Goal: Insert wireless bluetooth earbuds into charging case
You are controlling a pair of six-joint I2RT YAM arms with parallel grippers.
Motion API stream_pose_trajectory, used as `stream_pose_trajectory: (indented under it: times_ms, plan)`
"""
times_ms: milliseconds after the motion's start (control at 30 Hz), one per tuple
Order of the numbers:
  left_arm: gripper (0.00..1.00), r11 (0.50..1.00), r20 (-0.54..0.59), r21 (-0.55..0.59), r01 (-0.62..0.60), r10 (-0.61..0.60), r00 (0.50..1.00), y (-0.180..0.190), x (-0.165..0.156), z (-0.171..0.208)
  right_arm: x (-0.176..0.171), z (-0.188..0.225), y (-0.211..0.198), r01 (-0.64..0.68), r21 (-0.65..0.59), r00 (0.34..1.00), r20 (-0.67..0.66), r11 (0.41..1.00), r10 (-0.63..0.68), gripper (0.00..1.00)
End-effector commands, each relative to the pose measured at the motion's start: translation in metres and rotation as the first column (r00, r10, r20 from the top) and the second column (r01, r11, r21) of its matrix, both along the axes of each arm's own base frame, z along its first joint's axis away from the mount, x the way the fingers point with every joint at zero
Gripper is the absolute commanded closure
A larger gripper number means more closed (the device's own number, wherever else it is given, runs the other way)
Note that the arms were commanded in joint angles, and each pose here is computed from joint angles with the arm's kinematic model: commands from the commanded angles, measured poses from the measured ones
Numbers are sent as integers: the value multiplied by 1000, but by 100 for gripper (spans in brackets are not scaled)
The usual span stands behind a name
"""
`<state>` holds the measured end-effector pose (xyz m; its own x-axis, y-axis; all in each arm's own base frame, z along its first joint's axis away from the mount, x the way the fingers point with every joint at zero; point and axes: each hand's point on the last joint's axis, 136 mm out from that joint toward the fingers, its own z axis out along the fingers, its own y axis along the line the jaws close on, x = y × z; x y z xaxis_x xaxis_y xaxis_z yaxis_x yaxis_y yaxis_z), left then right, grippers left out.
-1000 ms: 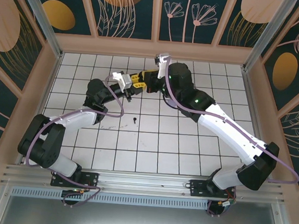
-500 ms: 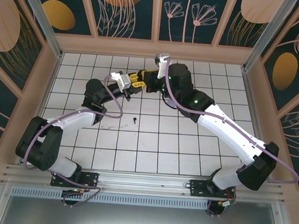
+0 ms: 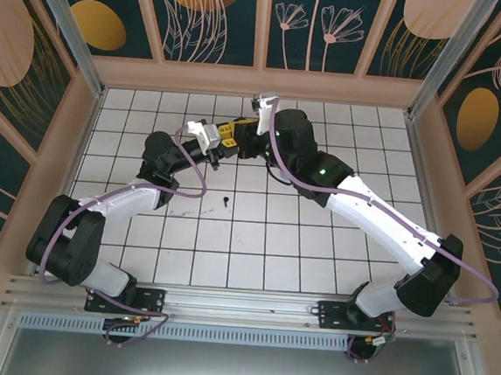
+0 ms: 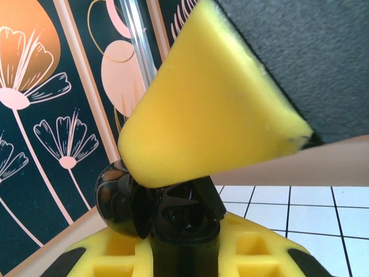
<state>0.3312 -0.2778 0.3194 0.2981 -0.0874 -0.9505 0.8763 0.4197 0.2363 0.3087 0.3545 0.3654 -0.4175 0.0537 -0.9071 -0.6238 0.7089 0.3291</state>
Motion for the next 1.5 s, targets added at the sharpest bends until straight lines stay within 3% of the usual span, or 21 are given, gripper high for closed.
stream_pose_trajectory:
  times_ms: [0,300,833,1467]
  plan:
    - [100,1000,74,-9,28,-27,997,-1,-12,19,5,-2,5,16,-3,1000,22,1000,-15,96]
    - [100,999,83,-10,36,-35,996,-1,-15,21,16,-5,-13,121,-12,992,39,993,-120,97]
    - [100,999,96,-16,52,-50,994,-1,-19,27,26,-16,-31,178,-27,984,26,984,-177,99]
    - [100,997,106,-38,73,-69,992,-2,-25,37,15,-24,-16,67,20,997,29,998,-68,100]
